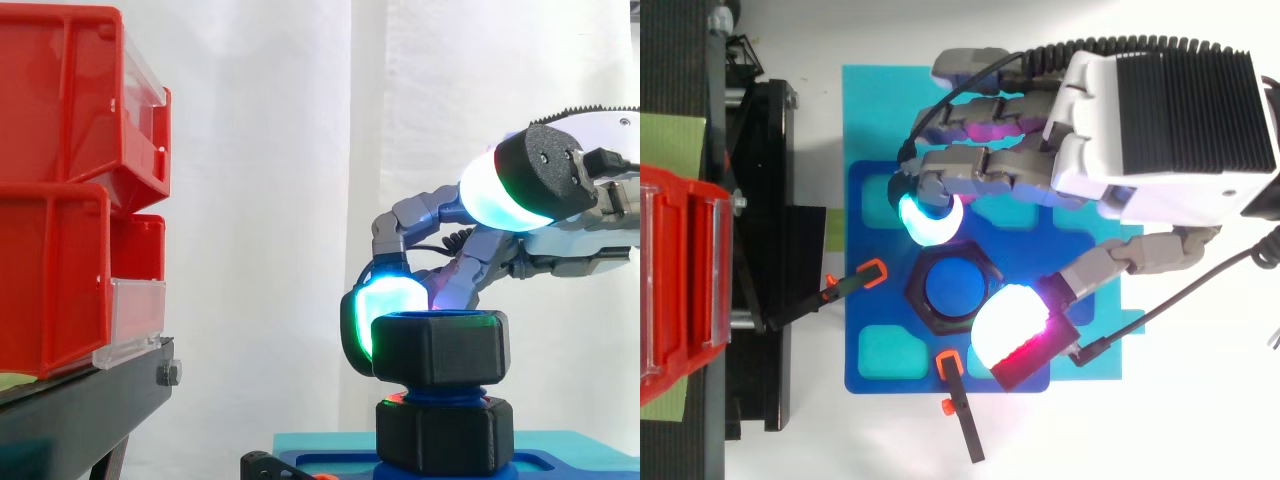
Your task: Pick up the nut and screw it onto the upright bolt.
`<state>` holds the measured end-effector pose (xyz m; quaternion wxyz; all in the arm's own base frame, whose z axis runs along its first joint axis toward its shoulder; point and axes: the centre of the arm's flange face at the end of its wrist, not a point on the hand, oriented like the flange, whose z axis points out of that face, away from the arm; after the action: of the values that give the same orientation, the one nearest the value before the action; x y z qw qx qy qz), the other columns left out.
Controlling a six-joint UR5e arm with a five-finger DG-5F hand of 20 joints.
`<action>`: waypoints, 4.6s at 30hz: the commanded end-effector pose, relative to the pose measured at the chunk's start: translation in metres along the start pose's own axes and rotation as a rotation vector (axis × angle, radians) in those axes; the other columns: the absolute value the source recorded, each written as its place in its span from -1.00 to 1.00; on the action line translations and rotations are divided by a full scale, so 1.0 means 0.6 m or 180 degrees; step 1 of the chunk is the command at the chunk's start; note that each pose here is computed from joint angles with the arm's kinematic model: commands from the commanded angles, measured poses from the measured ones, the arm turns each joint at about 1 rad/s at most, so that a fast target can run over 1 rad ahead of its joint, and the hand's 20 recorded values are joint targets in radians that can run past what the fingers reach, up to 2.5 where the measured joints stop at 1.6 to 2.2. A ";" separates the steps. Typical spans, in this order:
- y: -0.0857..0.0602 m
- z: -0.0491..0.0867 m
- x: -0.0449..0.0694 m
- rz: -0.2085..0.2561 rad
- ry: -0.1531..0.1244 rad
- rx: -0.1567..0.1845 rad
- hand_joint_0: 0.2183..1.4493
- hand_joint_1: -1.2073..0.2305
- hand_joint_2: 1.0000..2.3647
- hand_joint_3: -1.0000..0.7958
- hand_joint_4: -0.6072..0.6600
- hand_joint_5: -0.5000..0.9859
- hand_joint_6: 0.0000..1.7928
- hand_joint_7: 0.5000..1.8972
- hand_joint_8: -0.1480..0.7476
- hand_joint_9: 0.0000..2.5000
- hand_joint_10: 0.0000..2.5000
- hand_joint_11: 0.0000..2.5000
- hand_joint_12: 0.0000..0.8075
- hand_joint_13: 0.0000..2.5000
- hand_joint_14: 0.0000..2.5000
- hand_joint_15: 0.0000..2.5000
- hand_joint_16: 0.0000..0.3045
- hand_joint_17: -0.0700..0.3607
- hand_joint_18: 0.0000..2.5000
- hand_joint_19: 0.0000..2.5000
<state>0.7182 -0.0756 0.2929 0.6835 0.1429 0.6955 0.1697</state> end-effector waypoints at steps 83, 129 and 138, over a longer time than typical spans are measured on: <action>-0.026 0.008 -0.037 -0.0041 -0.0079 -0.0293 -0.64 0.26 -1.00 -0.44 0.20 -0.52 -0.44 -0.67 -0.13 -0.46 -1.00 -1.00 -0.09 -0.70 -1.00 -1.00 -0.63 -0.08 -0.87 -0.83; -0.028 0.015 -0.010 -0.0043 0.0001 -0.0293 -0.62 0.21 -1.00 -0.44 0.26 -0.49 -0.44 -0.54 -0.11 -0.39 -1.00 -1.00 -0.11 -0.67 -1.00 -0.99 -0.65 -0.11 -0.86 -0.84; -0.021 0.015 -0.005 -0.0047 0.0016 -0.0302 -0.62 0.21 -1.00 -0.44 0.27 -0.49 -0.44 -0.53 -0.11 -0.39 -1.00 -1.00 -0.11 -0.67 -1.00 -0.99 -0.65 -0.11 -0.86 -0.84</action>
<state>0.7280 -0.0901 0.2905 0.6899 0.1048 0.6884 0.1980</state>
